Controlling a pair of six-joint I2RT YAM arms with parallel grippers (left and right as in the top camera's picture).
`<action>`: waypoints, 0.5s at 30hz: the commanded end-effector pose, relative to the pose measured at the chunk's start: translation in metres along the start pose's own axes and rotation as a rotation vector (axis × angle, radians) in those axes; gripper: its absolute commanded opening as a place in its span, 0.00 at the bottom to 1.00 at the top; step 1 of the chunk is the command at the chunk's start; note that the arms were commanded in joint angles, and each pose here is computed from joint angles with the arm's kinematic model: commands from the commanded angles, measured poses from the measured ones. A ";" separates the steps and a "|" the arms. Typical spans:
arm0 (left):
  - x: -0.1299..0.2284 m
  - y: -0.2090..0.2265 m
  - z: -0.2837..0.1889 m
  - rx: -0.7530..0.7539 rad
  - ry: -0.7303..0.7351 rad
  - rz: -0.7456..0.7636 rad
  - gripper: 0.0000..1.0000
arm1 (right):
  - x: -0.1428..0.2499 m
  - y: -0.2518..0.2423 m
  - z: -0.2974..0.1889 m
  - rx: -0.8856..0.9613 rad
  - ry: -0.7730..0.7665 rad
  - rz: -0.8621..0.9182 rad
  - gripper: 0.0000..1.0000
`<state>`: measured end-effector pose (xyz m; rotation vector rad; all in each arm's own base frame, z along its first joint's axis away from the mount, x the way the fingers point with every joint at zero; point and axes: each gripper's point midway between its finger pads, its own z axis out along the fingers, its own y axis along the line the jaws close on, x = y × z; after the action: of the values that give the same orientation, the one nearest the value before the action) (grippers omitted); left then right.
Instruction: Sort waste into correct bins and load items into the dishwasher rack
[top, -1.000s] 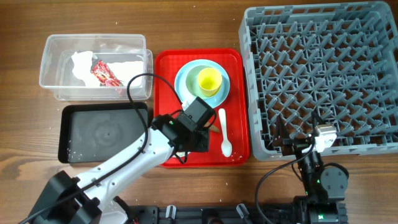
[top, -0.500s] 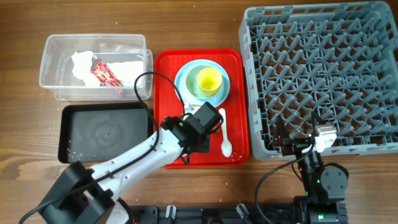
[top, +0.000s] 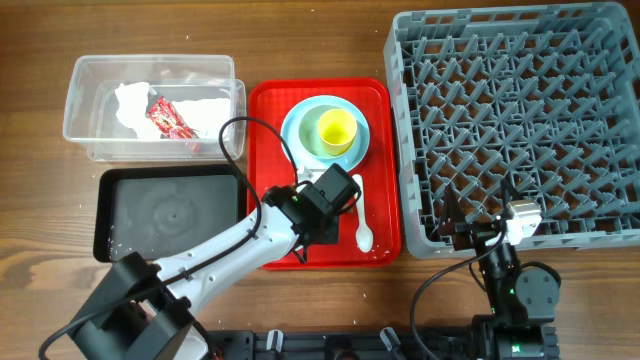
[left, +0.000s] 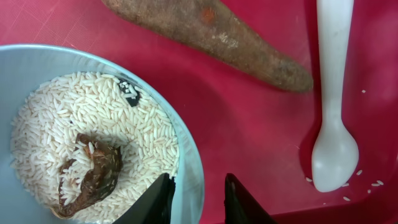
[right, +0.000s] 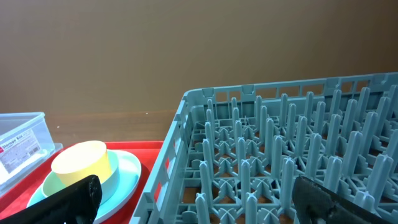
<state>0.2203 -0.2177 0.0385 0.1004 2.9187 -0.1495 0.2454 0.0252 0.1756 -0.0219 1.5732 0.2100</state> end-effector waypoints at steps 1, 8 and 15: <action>0.003 0.005 0.005 -0.027 0.001 -0.017 0.27 | -0.002 -0.001 0.000 0.005 -0.011 0.011 1.00; 0.004 0.005 0.006 -0.028 0.003 -0.027 0.25 | -0.002 -0.001 0.000 0.005 -0.011 0.011 1.00; 0.004 0.005 0.006 -0.029 0.003 -0.027 0.24 | -0.002 -0.001 0.000 0.005 -0.011 0.011 1.00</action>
<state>0.2200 -0.2174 0.0382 0.0771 2.9209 -0.1509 0.2454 0.0252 0.1756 -0.0219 1.5732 0.2100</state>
